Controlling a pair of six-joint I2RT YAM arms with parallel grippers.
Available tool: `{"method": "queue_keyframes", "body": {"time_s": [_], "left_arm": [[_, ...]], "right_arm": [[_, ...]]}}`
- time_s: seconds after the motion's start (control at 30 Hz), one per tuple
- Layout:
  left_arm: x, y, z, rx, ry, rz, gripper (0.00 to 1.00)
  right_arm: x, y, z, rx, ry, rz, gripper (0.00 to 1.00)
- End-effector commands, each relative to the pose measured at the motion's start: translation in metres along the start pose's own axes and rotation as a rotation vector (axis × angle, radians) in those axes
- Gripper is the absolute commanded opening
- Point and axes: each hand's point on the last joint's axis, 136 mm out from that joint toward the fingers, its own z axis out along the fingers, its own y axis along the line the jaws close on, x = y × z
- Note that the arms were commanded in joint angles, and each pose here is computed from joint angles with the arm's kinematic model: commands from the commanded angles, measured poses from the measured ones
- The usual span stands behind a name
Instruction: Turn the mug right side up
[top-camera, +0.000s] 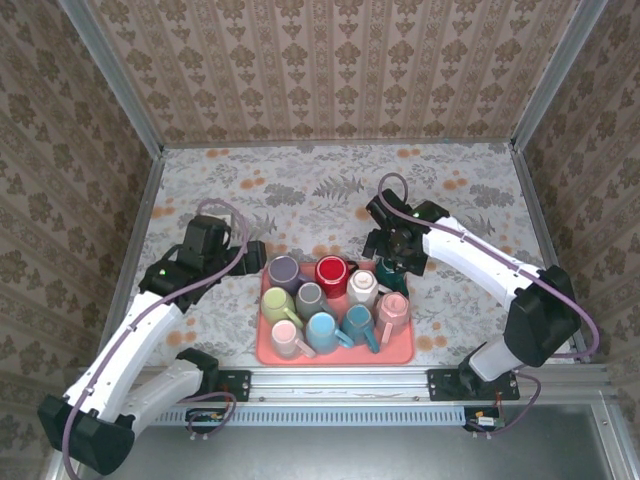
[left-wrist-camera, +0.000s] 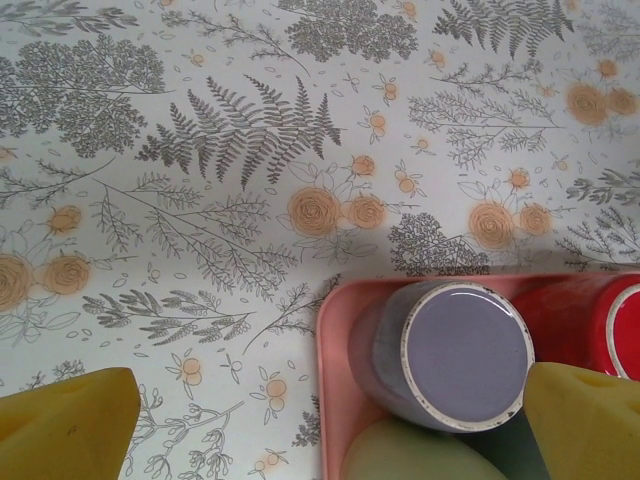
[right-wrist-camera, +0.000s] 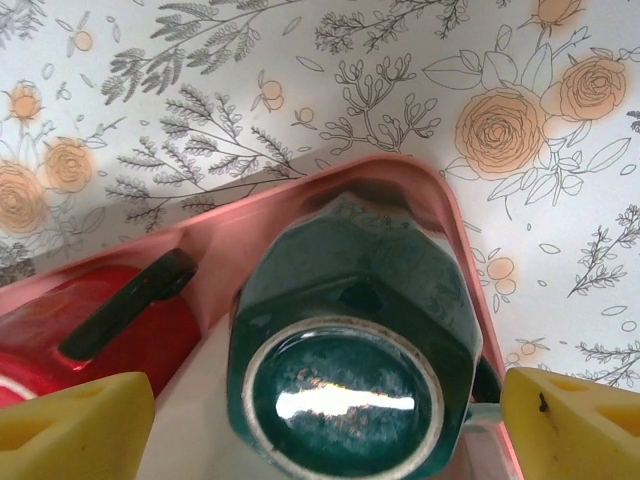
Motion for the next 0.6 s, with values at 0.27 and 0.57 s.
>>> {"method": "queue_keyframes", "body": {"time_s": [0.27, 0.57], "left_arm": [[-0.004, 0.026, -0.010, -0.137, -0.057, -0.005, 1.00], [-0.010, 0.048, -0.023, -0.249, -0.110, -0.013, 1.00]], "right_arm": [[0.007, -0.010, 0.031, 0.039, 0.026, 0.073, 0.88], [0.006, -0.010, 0.047, 0.043, 0.038, 0.074, 0.74]]}}
